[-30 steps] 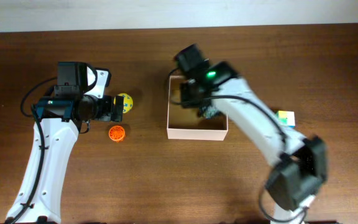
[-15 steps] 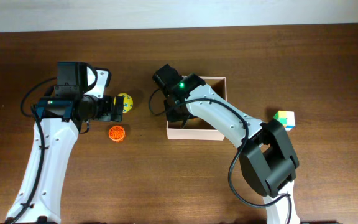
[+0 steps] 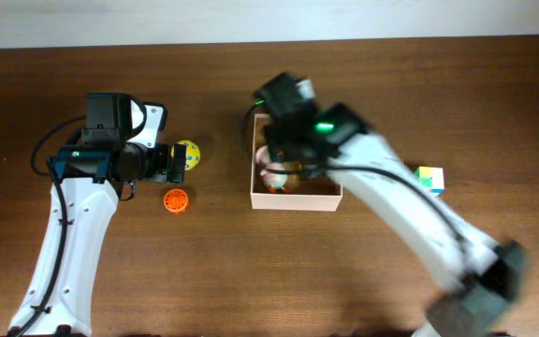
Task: Pack container
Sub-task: 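Place the duck into the box beside the truck and release, then grasp the colored cube puzzle with the right gripper, then lower the cube into the box front and release it, then move the left gripper to the yellow lettered ball and grasp it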
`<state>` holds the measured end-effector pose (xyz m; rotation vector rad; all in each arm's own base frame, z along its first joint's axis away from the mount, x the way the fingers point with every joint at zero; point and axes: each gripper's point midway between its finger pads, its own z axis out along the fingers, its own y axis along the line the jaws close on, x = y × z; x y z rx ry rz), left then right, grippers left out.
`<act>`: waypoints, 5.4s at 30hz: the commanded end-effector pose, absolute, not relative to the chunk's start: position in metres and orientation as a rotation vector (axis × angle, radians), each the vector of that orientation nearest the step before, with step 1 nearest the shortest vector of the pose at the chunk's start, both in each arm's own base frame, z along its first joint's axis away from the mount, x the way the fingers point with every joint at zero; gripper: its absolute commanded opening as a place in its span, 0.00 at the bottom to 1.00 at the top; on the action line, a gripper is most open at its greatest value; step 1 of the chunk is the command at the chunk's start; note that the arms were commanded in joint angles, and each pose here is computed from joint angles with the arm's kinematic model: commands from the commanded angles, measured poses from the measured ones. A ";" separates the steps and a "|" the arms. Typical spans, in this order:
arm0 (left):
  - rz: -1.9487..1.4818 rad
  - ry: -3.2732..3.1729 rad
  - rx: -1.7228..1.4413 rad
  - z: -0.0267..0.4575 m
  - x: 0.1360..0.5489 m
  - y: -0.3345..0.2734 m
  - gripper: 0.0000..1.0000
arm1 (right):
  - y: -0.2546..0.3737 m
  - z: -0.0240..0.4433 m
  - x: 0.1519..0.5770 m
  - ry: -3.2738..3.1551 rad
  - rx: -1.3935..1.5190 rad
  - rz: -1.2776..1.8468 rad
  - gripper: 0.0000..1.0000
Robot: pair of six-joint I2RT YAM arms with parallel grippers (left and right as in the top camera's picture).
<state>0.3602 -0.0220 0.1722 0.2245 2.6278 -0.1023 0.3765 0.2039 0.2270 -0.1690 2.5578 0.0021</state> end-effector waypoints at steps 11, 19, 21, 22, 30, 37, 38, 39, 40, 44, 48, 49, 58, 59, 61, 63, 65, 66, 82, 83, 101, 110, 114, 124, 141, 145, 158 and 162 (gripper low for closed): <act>-0.122 2.613 0.224 0.177 0.365 -0.025 0.99 | -0.029 0.261 0.359 2.590 0.420 -0.159 0.94; -0.121 2.613 0.224 0.177 0.365 -0.025 0.99 | -0.057 0.138 0.367 2.864 0.404 -0.086 0.93; -0.122 2.613 0.224 0.177 0.365 -0.025 0.99 | -0.058 0.108 0.368 2.925 0.355 -0.097 0.90; -0.122 2.614 0.224 0.177 0.364 -0.025 0.99 | -0.058 0.096 0.368 2.948 0.344 -0.098 0.90; -0.122 2.613 0.224 0.177 0.365 -0.025 0.99 | -0.061 0.044 0.376 3.043 0.290 -0.103 0.91; -0.122 2.613 0.224 0.177 0.365 -0.025 0.99 | -0.067 0.022 0.372 3.087 0.322 -0.101 0.79; -0.122 2.613 0.224 0.177 0.365 -0.025 0.99 | -0.068 0.020 0.371 3.094 0.323 -0.101 0.79; -0.122 2.613 0.224 0.177 0.365 -0.025 0.99 | -0.068 0.018 0.370 3.096 0.327 -0.100 0.78; -0.122 2.613 0.224 0.177 0.365 -0.025 0.99 | -0.069 0.016 0.368 3.099 0.331 -0.100 0.78; -0.122 2.613 0.224 0.177 0.365 -0.025 0.99 | -0.071 0.015 0.366 3.103 0.343 -0.100 0.69; -0.122 2.613 0.224 0.177 0.365 -0.025 0.99 | -0.071 0.015 0.365 3.107 0.351 -0.099 0.62; -0.121 2.613 0.224 0.177 0.365 -0.025 0.99 | -0.071 0.015 0.365 3.107 0.350 -0.099 0.61; -0.122 2.613 0.224 0.177 0.365 -0.025 0.99 | -0.071 0.015 0.363 3.109 0.381 -0.100 0.40; -0.122 2.613 0.224 0.177 0.365 -0.025 0.99 | -0.071 0.016 0.364 3.105 0.392 -0.098 0.40; -0.121 2.613 0.224 0.177 0.365 -0.025 0.99 | -0.071 0.020 0.366 3.096 0.391 -0.099 0.40; -0.121 2.613 0.224 0.177 0.365 -0.025 0.99 | -0.071 0.029 0.368 3.082 0.407 -0.099 0.39; -0.121 2.613 0.224 0.177 0.365 -0.025 0.99 | -0.068 0.046 0.373 3.054 0.413 -0.090 0.39; -0.122 2.613 0.224 0.177 0.365 -0.025 0.99 | -0.065 0.056 0.376 3.035 0.409 -0.081 0.38; -0.122 2.613 0.224 0.177 0.365 -0.025 0.99 | 0.087 0.237 0.364 2.717 0.046 0.218 0.34; -0.121 2.613 0.224 0.177 0.365 -0.025 0.99 | 0.097 0.236 0.361 2.723 0.030 0.231 0.34; -0.122 2.613 0.224 0.177 0.365 -0.025 0.99 | 0.179 0.113 0.339 2.915 -0.028 0.188 0.33; -0.121 2.613 0.224 0.177 0.365 -0.025 0.99 | 0.175 0.075 0.335 2.923 -0.024 0.174 0.43; -0.122 2.613 0.224 0.177 0.365 -0.025 0.99 | 0.171 0.076 0.340 2.902 -0.019 0.132 0.51; -0.122 2.613 0.224 0.177 0.365 -0.025 0.99 | 0.182 0.137 0.368 2.769 -0.137 0.164 0.72; -0.146 2.595 0.230 0.179 0.368 -0.029 0.99 | 0.007 0.269 0.364 2.666 0.416 -0.078 0.85; -0.194 2.557 0.246 0.184 0.374 -0.036 0.99 | -0.039 0.250 0.356 2.713 0.558 -0.035 0.86; -0.154 2.534 0.236 0.172 0.420 -0.031 0.99 | -0.098 0.166 0.329 2.767 0.919 0.224 0.99; -0.127 2.586 0.226 0.164 0.445 -0.027 0.99 | -0.096 0.153 0.322 2.796 0.936 0.228 0.99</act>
